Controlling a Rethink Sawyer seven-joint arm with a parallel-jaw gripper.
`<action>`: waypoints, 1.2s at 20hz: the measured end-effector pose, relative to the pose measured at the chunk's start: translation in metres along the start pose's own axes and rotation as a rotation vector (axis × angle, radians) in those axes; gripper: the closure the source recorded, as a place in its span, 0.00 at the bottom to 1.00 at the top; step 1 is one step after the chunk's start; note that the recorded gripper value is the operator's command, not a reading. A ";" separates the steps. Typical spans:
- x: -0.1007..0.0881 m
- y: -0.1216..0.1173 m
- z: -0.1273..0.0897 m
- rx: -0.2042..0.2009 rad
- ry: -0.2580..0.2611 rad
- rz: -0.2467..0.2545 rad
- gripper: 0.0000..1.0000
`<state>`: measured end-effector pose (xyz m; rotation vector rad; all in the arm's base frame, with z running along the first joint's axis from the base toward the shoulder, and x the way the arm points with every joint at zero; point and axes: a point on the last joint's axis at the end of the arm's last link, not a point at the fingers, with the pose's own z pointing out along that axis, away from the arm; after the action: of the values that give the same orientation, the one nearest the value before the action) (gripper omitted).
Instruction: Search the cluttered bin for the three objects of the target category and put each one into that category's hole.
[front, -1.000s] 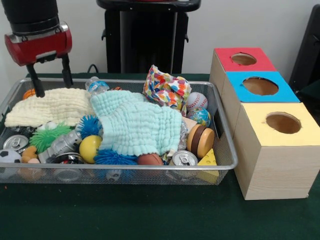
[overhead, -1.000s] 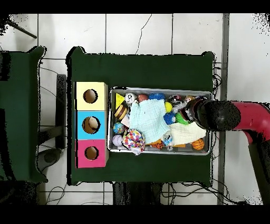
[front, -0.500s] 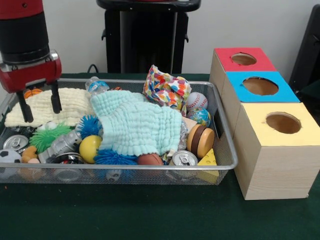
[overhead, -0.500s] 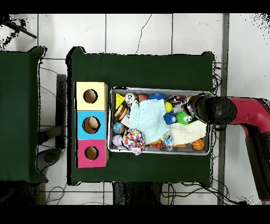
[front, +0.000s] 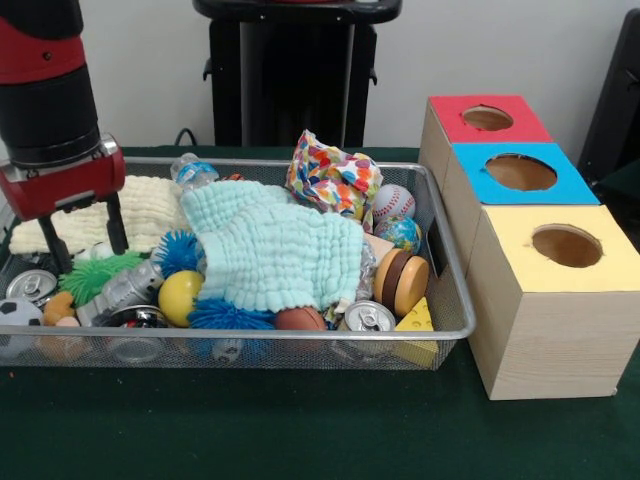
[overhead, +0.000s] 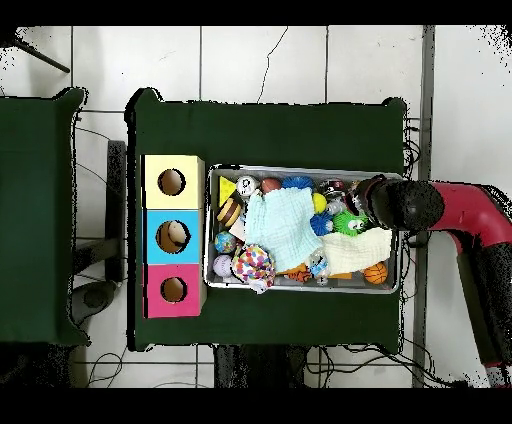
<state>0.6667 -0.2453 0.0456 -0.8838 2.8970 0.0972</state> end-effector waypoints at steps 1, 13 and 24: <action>0.000 0.000 0.000 -0.001 0.000 0.000 0.00; 0.000 -0.017 0.011 0.008 -0.017 -0.020 0.00; 0.000 -0.045 0.037 0.006 -0.047 -0.121 0.00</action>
<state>0.6946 -0.2790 0.0075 -1.0384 2.7911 0.0974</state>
